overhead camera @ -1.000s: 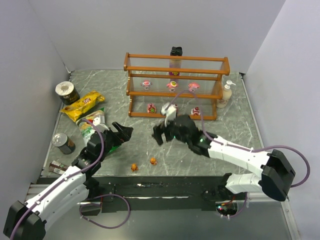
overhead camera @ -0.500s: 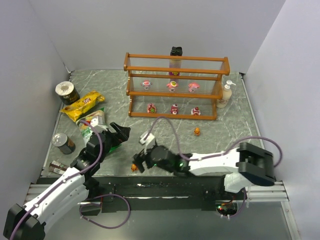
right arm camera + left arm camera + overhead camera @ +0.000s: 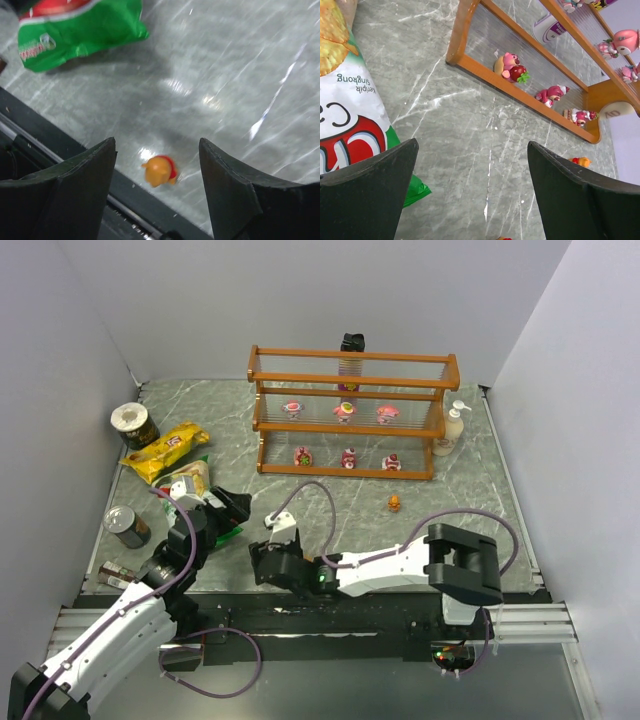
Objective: Place and organize the plastic toys onto the shelf
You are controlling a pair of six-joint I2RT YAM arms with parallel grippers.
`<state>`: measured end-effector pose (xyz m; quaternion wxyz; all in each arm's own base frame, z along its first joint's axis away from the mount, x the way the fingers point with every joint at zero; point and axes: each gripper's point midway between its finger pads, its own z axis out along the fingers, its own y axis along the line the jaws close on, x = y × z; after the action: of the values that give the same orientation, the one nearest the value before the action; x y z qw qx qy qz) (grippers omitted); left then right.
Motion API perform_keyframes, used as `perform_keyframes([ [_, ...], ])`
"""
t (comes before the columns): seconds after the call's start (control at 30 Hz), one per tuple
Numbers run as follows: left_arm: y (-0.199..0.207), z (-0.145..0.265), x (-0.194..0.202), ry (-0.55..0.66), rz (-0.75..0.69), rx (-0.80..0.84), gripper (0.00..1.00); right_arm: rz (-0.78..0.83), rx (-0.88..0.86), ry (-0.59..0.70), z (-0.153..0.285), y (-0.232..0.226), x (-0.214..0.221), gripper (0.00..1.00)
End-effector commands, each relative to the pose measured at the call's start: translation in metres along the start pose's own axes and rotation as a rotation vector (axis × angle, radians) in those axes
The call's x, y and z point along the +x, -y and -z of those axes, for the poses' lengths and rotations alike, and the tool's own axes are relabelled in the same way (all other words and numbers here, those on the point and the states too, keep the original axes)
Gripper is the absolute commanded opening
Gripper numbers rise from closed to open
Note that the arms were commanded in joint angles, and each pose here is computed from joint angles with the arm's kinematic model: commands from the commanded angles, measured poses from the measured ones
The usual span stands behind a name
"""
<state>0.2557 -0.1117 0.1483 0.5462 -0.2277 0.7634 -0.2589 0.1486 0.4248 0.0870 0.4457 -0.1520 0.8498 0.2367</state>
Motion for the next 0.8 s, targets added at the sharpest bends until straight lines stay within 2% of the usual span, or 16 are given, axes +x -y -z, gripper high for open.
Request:
perform_keyframes([
  [0.0,0.006,0.001,-0.012,0.033,0.031,0.000,0.96,-0.040,0.048,-0.001,0.003,-0.011,0.005,0.72],
  [0.17,0.006,0.001,-0.010,0.027,0.030,-0.002,0.96,-0.035,0.124,-0.029,0.003,-0.001,0.020,0.71],
  [0.47,0.003,0.001,-0.010,0.032,0.027,-0.010,0.96,0.026,0.132,-0.027,-0.006,-0.005,0.034,0.69],
  [0.77,0.004,-0.003,-0.006,0.012,0.014,-0.012,0.96,0.062,0.133,-0.027,-0.013,-0.012,0.036,0.59],
])
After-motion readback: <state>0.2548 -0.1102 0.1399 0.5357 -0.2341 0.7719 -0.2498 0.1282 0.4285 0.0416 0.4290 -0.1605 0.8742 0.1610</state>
